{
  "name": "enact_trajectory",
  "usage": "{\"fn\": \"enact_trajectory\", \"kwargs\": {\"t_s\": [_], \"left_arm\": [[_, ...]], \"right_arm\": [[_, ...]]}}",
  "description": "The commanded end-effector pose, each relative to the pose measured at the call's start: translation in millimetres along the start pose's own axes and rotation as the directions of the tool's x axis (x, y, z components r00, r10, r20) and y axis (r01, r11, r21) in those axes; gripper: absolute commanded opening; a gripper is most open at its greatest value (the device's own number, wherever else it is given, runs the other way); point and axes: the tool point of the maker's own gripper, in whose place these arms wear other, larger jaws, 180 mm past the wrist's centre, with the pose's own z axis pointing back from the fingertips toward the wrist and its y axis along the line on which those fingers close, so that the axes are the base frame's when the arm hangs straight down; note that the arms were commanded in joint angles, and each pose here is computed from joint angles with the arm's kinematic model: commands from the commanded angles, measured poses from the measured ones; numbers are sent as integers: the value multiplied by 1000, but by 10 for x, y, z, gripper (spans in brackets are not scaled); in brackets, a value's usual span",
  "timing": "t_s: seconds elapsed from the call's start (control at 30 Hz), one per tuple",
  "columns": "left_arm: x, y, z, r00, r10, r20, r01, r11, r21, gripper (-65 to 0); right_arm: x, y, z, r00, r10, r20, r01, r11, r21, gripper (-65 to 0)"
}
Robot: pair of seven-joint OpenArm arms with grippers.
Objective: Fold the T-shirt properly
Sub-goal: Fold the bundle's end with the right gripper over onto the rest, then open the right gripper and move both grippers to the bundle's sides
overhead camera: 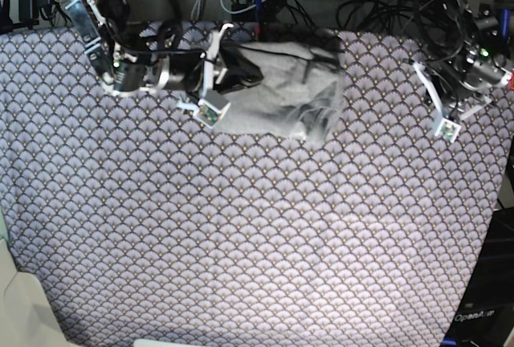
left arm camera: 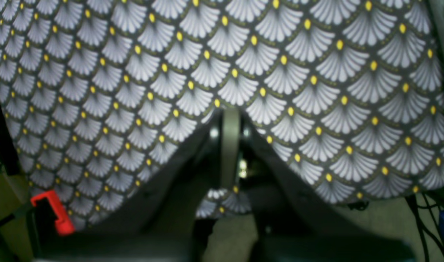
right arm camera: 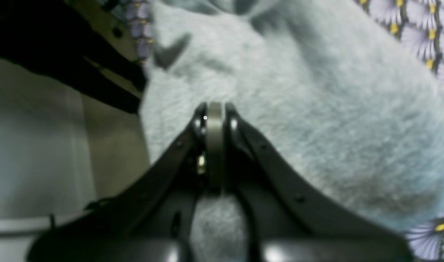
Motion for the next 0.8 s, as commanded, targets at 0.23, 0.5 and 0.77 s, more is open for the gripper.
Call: {"fn": "enact_trajectory", "kwargs": {"t_s": [0.23,0.5,0.77], "left_arm": [[9,68,63,1000,-9,14,8,1000,23,-650],[12,68,63,1000,-9,15,8,1000,23,-650],[58,53,49,1000,-11,27,11,1000,18,-650]], "right_arm": [[-50,-206,-21,994,-82,69,84,996,-18,-650],[-84,-215,-12,995,-85,59,86,996,-20,-650],[494,295,248,979,180,93,-182,983,18,-650]]}}
